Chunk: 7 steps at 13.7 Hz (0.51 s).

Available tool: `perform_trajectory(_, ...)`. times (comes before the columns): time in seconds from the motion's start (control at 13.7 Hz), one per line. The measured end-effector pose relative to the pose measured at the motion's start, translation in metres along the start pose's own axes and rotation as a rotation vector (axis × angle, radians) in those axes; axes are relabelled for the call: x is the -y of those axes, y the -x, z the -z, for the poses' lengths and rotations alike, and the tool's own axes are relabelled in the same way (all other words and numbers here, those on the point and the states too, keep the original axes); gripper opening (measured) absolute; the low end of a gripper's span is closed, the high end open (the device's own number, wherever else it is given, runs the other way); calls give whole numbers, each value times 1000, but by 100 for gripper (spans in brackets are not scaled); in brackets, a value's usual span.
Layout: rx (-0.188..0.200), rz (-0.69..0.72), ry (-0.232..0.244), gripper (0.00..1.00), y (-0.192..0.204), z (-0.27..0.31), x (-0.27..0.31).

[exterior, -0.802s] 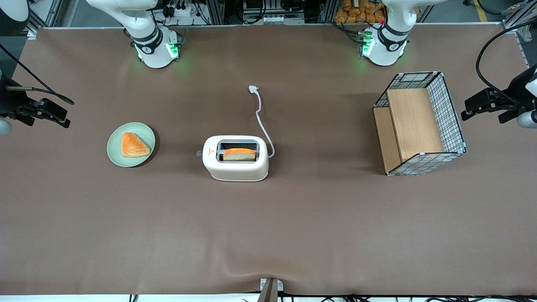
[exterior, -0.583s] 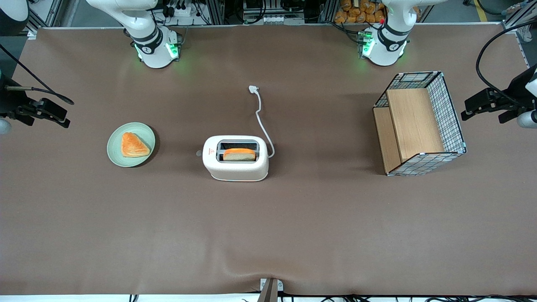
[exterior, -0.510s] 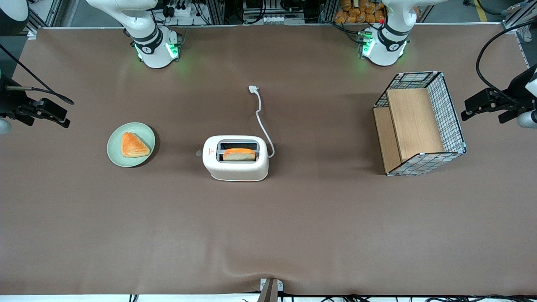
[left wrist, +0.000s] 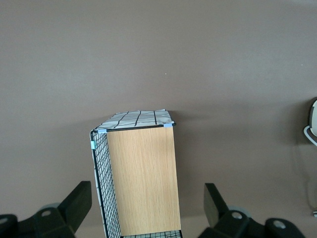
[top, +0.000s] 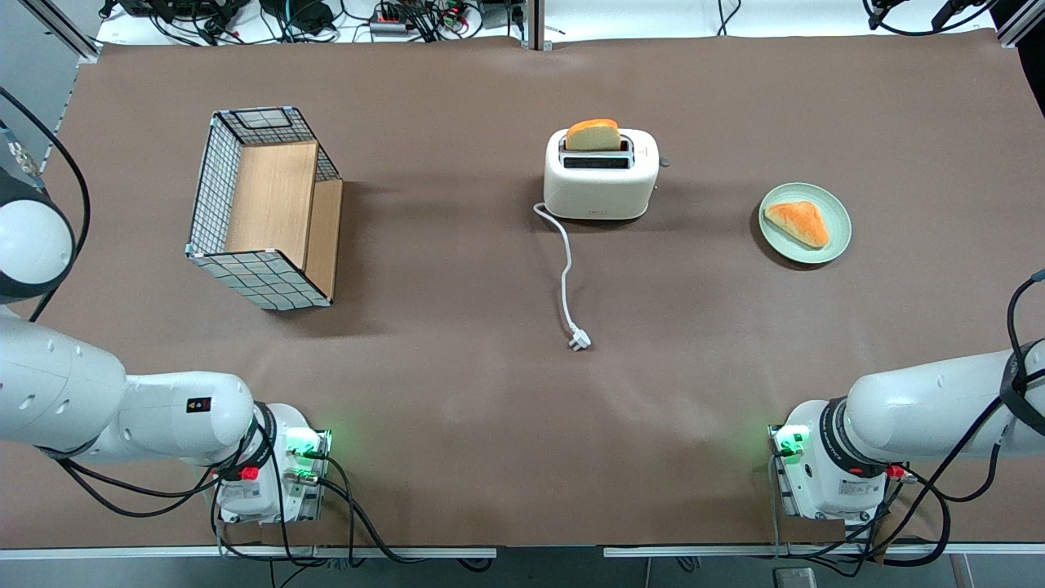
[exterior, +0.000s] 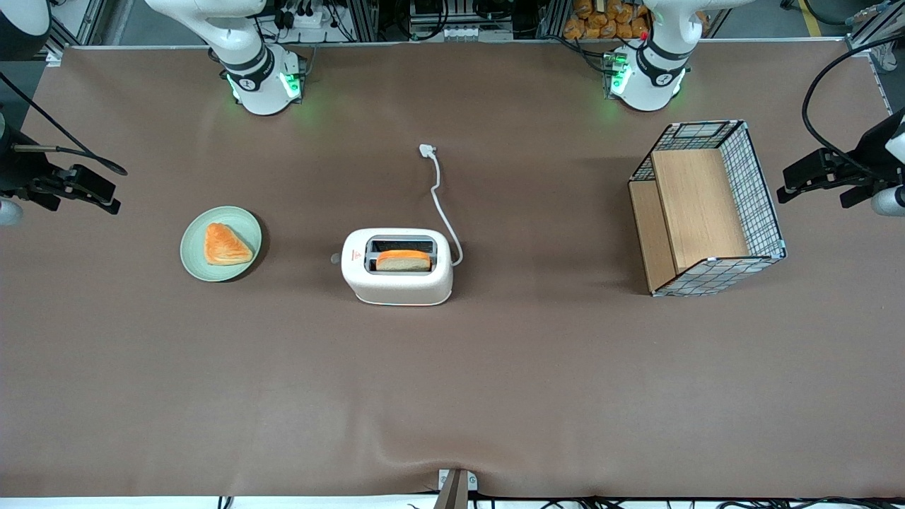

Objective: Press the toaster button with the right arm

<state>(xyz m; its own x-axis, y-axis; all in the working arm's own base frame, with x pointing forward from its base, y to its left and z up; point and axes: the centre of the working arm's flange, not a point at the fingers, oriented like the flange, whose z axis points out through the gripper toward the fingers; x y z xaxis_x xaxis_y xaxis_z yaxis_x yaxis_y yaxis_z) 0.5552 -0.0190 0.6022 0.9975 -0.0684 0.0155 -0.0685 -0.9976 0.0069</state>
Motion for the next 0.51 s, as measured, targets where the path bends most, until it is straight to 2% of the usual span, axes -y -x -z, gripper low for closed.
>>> perform_trajectory(0.51, 64, 39, 3, 100, -4, -22, 22)
